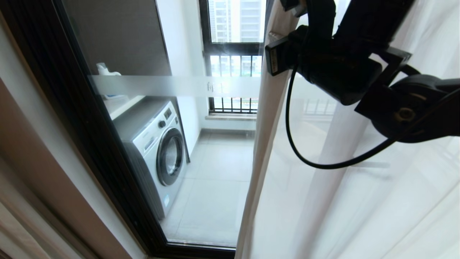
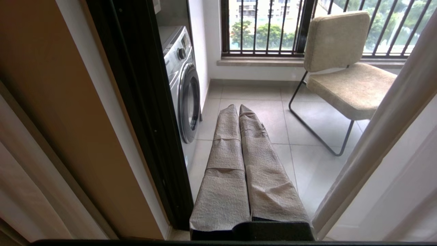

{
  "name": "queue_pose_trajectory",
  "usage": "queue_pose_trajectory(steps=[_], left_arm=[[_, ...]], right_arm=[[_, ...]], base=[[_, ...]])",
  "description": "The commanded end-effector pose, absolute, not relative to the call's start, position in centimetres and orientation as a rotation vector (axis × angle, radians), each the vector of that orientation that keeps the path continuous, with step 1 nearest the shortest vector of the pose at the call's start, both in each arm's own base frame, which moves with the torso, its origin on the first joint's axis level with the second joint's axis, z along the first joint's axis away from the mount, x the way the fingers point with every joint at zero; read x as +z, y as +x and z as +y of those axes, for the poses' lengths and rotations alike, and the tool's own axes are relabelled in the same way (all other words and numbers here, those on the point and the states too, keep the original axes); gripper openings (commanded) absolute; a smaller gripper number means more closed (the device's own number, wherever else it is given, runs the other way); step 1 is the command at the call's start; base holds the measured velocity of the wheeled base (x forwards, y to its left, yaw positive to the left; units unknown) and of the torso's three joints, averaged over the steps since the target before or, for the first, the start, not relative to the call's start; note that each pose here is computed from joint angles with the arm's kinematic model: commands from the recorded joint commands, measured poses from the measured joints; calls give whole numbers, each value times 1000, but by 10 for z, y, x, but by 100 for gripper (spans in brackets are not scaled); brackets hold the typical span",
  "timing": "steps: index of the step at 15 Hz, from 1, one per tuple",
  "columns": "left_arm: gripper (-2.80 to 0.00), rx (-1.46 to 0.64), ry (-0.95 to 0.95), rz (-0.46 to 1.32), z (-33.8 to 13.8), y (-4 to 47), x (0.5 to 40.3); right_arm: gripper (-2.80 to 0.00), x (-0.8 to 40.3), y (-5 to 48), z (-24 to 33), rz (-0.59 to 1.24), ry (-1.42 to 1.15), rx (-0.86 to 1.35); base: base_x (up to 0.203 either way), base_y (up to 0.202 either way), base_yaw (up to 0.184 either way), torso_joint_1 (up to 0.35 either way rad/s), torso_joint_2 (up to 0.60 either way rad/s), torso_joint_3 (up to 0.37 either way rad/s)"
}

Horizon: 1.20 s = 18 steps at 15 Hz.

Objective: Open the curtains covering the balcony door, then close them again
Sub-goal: Close the inner curtains on both sides

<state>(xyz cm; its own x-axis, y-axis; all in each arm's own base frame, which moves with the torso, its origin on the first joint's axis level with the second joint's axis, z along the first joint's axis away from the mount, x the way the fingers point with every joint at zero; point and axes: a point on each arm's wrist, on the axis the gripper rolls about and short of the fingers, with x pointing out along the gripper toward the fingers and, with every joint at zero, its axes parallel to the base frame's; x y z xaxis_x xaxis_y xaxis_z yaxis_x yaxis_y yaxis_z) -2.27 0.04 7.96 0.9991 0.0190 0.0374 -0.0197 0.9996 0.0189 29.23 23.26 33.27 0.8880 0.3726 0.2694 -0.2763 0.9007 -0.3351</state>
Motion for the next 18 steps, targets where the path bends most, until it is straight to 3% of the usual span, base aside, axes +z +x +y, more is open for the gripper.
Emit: queue_pose_trajectory(steps=[1,7,18], left_arm=[[-280,20,20,-40,0,-23,80],[-280,19,20,-40,0,-23,80],[-280,19,20,-38,0,-23,80]], right_arm=[[-280,326,293,241,-325,-302,359],[-280,342,286,229,-357,-274,303],[-280,383,280,136,-355,-191,100]], base=[[0,0,0,0,0,0],[0,0,0,0,0,0],[0,0,0,0,0,0]])
